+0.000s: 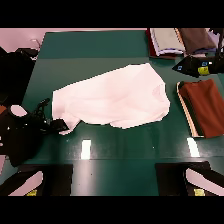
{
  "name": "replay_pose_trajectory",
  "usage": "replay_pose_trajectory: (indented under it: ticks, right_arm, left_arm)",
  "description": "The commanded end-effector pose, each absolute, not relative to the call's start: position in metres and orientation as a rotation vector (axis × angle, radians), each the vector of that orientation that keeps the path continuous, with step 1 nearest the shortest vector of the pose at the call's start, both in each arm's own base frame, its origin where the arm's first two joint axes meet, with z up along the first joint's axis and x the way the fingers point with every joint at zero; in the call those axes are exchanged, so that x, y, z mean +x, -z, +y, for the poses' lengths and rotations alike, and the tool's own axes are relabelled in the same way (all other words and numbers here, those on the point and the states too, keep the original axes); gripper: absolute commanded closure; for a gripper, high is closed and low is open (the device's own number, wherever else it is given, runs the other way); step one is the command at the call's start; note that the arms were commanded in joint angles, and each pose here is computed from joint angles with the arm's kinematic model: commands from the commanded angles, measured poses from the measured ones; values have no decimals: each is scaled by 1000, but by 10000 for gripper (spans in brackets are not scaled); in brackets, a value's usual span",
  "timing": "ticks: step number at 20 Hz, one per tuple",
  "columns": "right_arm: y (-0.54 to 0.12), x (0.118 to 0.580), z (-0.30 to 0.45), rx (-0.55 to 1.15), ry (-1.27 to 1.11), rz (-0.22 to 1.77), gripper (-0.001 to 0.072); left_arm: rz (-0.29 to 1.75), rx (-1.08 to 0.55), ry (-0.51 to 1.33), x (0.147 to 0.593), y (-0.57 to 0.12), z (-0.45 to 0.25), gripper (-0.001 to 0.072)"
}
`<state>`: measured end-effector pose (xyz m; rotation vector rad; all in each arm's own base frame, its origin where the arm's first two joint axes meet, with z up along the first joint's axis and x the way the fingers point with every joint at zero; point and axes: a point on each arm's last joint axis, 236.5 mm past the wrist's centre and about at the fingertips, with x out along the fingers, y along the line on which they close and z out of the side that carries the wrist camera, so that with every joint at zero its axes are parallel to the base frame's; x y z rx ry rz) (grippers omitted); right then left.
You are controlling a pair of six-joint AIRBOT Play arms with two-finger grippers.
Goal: Fold the shirts.
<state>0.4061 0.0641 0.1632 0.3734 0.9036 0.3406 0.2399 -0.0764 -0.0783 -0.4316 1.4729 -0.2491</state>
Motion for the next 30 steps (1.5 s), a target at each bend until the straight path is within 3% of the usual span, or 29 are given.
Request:
replay_pose_trajectory:
  ticks: [1, 2, 6, 10, 11, 12, 13, 19, 22, 27, 28, 30]
  right_arm:
    - [-163, 403, 66, 372, -347, 913, 304]
    - [-160, 399, 64, 370, -345, 931, 303]
    - [-111, 357, 32, 368, -261, 1118, 304]
    - [-26, 288, 8, 506, -138, 1311, 294]
    - [-6, 272, 9, 545, -125, 1357, 185]
    - [13, 256, 11, 578, -118, 1401, 131]
    - [29, 246, 15, 592, -115, 1432, 130]
    - [70, 258, 59, 554, -213, 1387, 138]
    - [78, 281, 79, 476, -265, 1394, 187]
    - [82, 315, 96, 430, -313, 1410, 209]
    - [83, 317, 98, 428, -318, 1417, 247]
    - [84, 317, 100, 419, -329, 1430, 536]
  left_arm:
    - [1466, -406, 291, 241, 75, -90, 607]
    - [1447, -400, 288, 247, 70, -87, 681]
    - [1299, -311, 293, 281, 18, -77, 682]
    - [1205, -284, 307, 300, -18, -76, 682]
    - [1198, -284, 305, 301, -19, -76, 682]
    - [1198, -284, 305, 302, -19, -76, 682]
    - [1198, -284, 305, 301, -19, -76, 682]
    - [1200, -283, 306, 301, -19, -76, 682]
    - [1208, -282, 310, 299, -18, -77, 682]
    - [1209, -281, 311, 299, -18, -77, 682]
    - [1209, -281, 311, 299, -18, -77, 682]
    - [1209, -281, 311, 299, -18, -77, 682]
